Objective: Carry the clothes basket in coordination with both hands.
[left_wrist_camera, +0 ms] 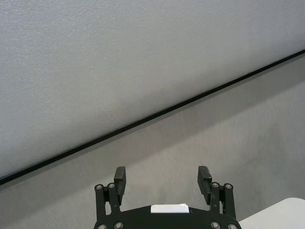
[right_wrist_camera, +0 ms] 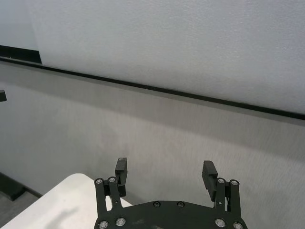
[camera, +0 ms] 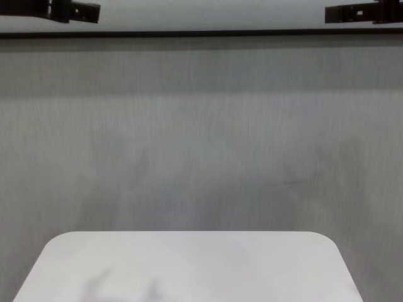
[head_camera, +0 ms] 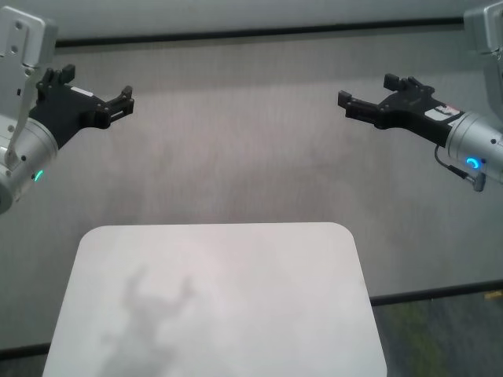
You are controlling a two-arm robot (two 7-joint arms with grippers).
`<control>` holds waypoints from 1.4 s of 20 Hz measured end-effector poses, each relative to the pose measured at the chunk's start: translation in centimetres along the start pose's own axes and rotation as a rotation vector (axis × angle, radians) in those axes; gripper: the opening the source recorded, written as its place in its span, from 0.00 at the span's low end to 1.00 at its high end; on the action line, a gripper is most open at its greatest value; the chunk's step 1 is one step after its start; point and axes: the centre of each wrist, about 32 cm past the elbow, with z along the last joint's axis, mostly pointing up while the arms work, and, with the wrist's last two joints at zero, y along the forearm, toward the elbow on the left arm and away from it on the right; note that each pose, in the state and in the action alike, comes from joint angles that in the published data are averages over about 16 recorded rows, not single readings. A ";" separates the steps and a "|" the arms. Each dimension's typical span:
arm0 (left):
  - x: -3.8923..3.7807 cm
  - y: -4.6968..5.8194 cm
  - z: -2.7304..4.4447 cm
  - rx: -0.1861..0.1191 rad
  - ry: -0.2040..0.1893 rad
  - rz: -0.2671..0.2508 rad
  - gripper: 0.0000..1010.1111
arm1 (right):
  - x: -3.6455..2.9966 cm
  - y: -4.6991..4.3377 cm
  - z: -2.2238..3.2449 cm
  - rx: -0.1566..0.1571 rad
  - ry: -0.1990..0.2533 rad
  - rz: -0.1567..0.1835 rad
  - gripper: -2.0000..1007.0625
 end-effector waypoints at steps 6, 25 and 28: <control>-0.01 0.0 0.00 0.001 0.001 0.001 0.99 | -0.01 0.11 -0.02 -0.002 0.002 0.001 1.00; -3.21 0.5 -5.64 0.335 0.029 0.000 0.99 | -2.97 4.31 -7.71 -0.307 0.128 0.018 1.00; -3.63 0.5 -6.36 0.382 0.017 -0.021 0.99 | -3.16 4.43 -8.81 -0.359 0.144 0.027 1.00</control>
